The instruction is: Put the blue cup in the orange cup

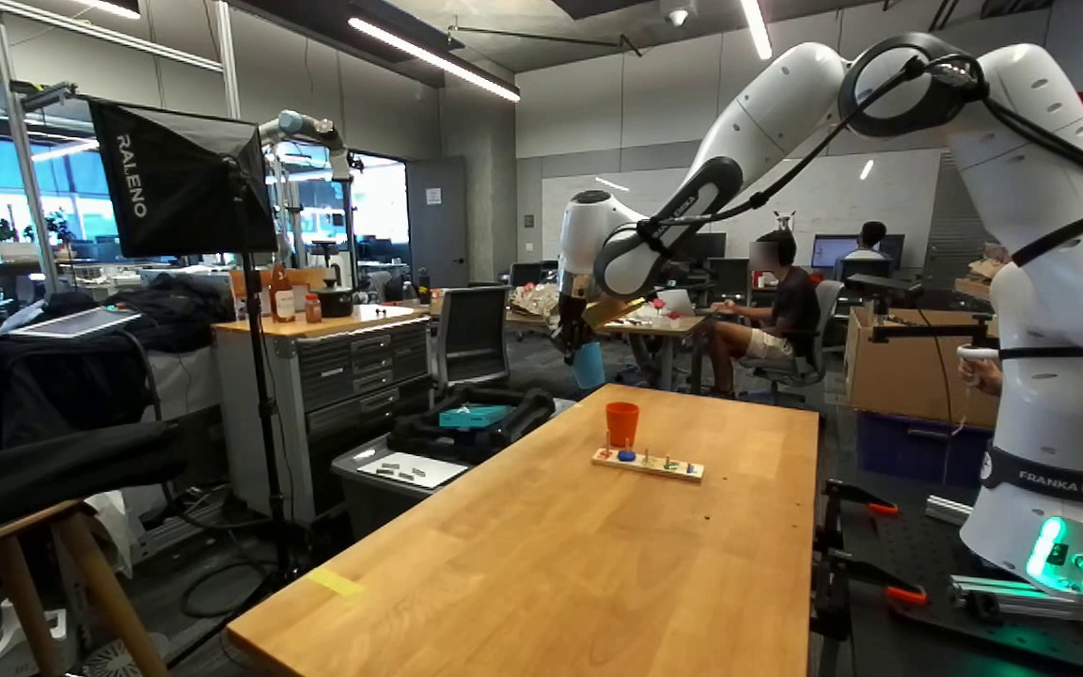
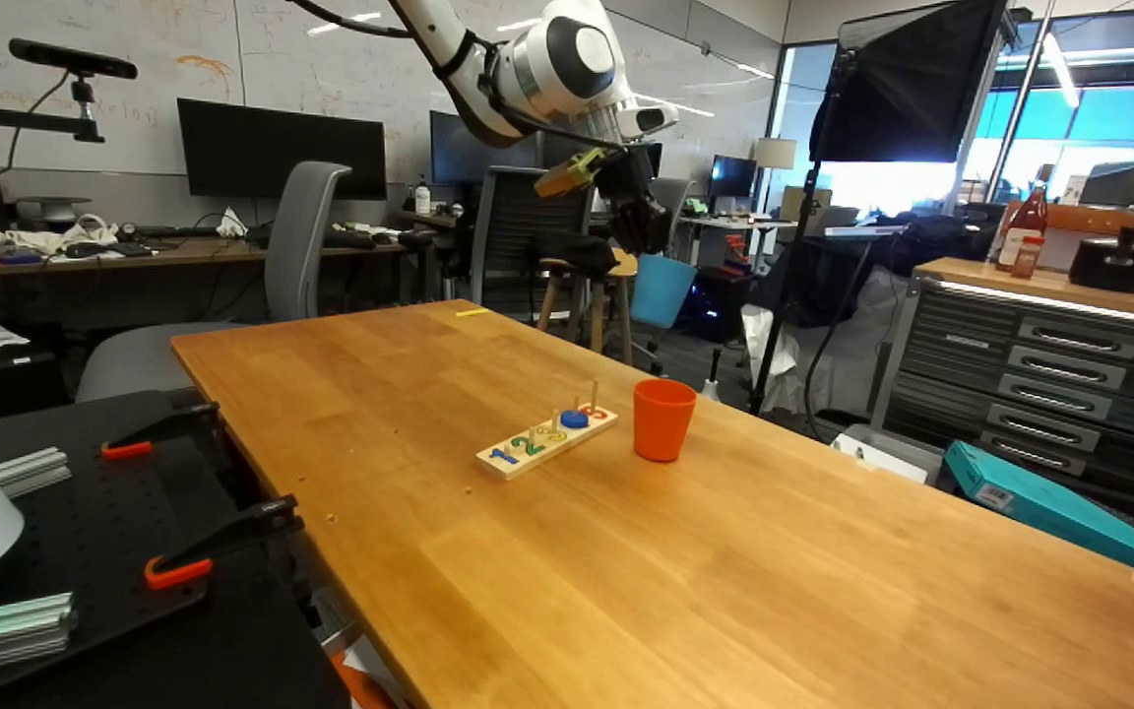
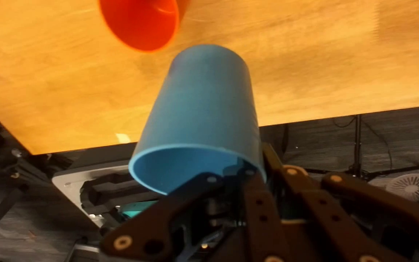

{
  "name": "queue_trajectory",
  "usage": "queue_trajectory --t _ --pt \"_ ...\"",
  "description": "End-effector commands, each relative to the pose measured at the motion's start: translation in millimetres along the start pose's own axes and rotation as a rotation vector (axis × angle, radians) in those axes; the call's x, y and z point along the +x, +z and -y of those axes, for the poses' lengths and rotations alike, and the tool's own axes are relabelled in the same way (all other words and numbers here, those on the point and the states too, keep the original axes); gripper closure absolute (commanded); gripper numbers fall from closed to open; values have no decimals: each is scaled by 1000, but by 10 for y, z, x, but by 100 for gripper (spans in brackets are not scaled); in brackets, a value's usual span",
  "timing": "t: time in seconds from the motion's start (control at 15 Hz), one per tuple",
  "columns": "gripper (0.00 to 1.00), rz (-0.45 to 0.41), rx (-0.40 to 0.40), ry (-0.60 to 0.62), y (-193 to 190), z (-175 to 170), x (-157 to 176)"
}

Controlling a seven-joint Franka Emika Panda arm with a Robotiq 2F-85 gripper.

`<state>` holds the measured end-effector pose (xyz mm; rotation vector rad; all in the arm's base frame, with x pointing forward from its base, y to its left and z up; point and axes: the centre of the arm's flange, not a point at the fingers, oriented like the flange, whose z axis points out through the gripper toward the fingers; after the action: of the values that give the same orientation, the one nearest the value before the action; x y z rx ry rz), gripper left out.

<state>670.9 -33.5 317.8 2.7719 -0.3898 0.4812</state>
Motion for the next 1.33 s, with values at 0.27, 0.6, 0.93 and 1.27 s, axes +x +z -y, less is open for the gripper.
queue_trajectory --t 0.27,0.6,0.93,1.27 --pt "97 51 -119 6 210 -702 -409" --pt "97 78 -112 -4 430 -719 -630" --pt "98 22 -62 18 390 -586 -520" --pt "98 -9 -51 38 429 -601 -457"
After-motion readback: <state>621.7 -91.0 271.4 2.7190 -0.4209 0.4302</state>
